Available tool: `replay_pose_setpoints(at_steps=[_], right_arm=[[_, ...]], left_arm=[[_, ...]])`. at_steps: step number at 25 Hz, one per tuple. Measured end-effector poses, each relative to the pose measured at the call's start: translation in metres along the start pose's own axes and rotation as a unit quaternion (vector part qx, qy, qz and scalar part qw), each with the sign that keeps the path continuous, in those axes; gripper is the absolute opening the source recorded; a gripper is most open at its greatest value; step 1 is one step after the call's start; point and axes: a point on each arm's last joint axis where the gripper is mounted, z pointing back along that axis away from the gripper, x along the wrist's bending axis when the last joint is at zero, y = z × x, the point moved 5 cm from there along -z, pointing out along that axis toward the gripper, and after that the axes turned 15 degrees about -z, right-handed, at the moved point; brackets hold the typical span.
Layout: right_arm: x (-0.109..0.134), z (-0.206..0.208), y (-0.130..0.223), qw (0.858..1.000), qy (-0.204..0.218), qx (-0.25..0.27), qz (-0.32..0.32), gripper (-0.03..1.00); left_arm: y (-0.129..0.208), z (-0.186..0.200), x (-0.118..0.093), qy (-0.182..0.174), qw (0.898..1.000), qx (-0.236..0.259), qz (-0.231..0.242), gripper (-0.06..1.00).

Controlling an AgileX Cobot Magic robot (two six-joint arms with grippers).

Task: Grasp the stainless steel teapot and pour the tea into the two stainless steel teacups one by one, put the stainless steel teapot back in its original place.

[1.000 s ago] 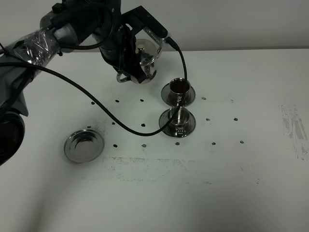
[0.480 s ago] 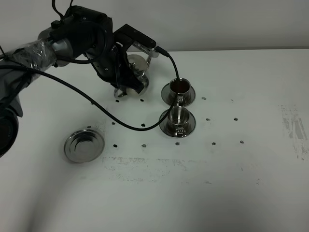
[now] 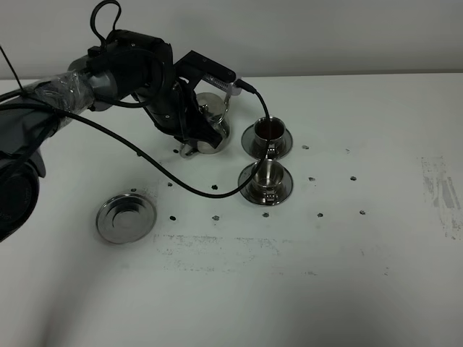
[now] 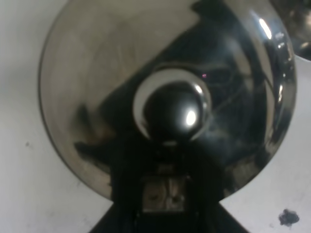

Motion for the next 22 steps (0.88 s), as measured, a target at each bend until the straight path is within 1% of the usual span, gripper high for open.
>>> replay_pose_setpoints(at_steps=[4,7,10,12,14,16,18,20,22], right_arm=[[0.0,0.0,0.0,1.0,0.0,0.0,0.0,0.28],[0.0,0.0,0.0,1.0,0.0,0.0,0.0,0.28],[0.0,0.0,0.0,1.0,0.0,0.0,0.0,0.28],[0.0,0.0,0.0,1.0,0.0,0.0,0.0,0.28],[0.0,0.0,0.0,1.0,0.0,0.0,0.0,0.28],[0.0,0.0,0.0,1.0,0.0,0.0,0.0,0.28],[0.0,0.0,0.0,1.0,0.0,0.0,0.0,0.28],[0.0,0.0,0.0,1.0,0.0,0.0,0.0,0.28],[0.0,0.0,0.0,1.0,0.0,0.0,0.0,0.28]], left_arm=[[0.0,0.005,0.0,0.0,1.0,0.001,-0.012,0.21],[-0.002,0.027,0.002,-0.016,0.999,0.003,-0.04,0.21],[-0.005,0.061,0.001,-0.035,0.995,0.003,-0.089,0.21],[-0.006,0.08,-0.005,-0.034,0.99,0.01,-0.137,0.21],[-0.006,0.096,-0.015,-0.027,0.982,0.018,-0.188,0.21],[-0.006,0.104,-0.025,-0.017,0.968,0.028,-0.248,0.21],[-0.005,0.107,-0.033,-0.009,0.953,0.04,-0.302,0.21],[-0.005,0.107,-0.038,-0.005,0.934,0.049,-0.355,0.21],[-0.004,0.107,-0.04,-0.003,0.916,0.054,-0.397,0.21]])
